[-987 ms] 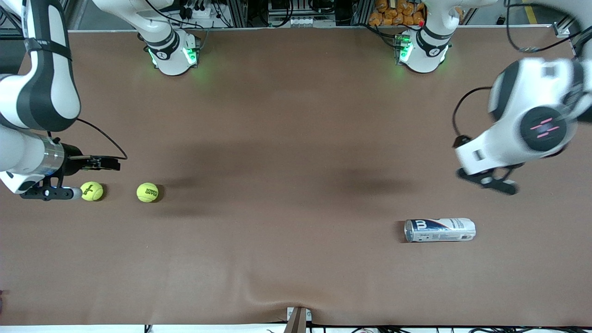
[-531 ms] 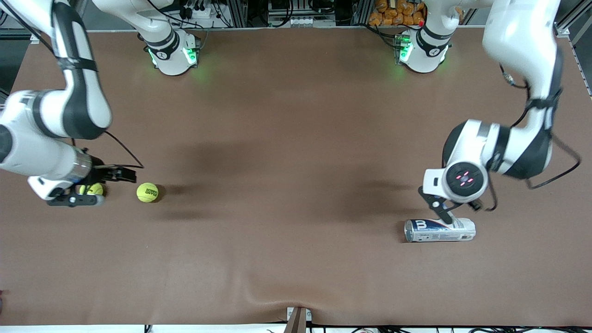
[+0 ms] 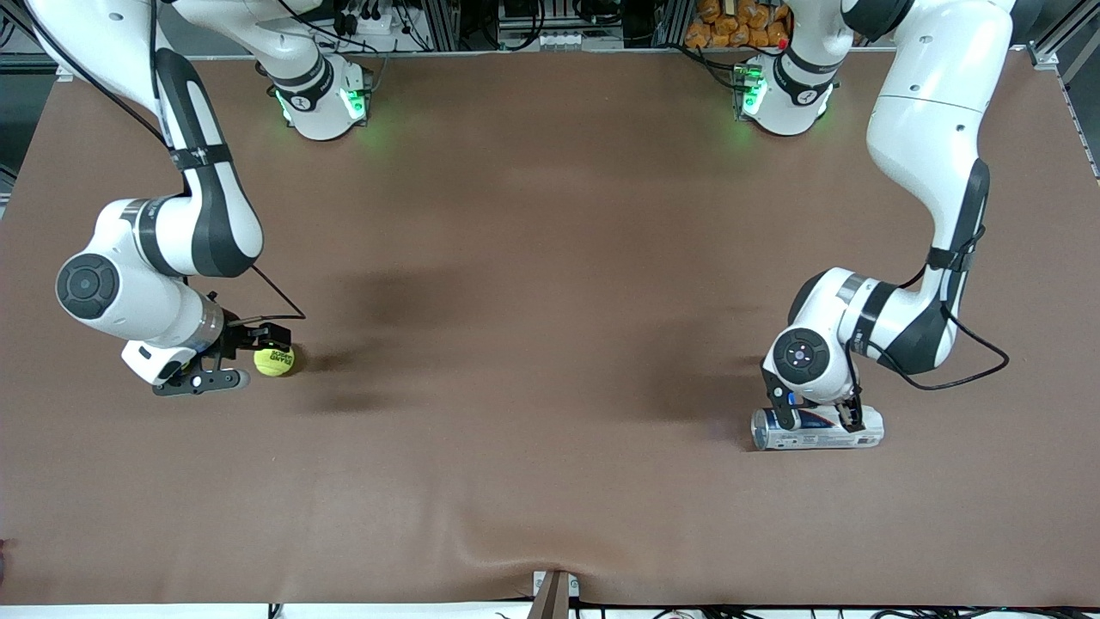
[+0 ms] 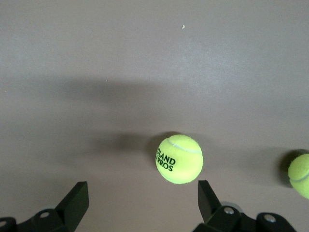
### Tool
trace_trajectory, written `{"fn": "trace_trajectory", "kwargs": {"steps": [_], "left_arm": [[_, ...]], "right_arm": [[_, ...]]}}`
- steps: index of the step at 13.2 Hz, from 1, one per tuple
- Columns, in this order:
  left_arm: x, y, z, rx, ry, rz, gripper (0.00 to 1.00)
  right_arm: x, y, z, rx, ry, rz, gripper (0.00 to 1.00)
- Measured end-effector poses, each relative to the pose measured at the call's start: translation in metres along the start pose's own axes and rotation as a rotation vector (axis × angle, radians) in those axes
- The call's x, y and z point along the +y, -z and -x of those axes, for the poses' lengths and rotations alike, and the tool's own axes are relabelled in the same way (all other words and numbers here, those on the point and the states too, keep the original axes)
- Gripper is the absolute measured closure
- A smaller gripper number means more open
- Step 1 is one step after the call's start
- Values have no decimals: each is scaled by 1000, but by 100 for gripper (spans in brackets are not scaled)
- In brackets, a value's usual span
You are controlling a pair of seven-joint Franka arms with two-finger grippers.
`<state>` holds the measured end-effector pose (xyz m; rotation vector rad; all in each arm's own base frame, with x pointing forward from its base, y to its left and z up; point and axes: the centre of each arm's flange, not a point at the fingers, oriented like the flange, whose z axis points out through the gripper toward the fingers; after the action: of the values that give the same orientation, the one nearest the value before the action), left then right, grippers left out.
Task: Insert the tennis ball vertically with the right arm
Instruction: 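Grasp the tennis ball with the right gripper while the left grasps the can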
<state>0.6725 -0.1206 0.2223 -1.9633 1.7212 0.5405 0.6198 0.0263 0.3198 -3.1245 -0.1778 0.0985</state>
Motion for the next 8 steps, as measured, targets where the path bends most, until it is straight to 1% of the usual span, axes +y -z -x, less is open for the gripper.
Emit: {"fn": "trace_trajectory", "kwargs": {"steps": [3,5,8], "left_arm": [[-4,-1,-9,10,-75,-62,0],[-2,-10,-16,14,-100,-70,0],[-3,-13,-18,0,-114,-84,0]], "right_arm": [[15,-1,1,-2,-23,1,0],[27,-2,3,-4,-34,1,0],[45,-7,6,-12,-33,-1,0]]}}
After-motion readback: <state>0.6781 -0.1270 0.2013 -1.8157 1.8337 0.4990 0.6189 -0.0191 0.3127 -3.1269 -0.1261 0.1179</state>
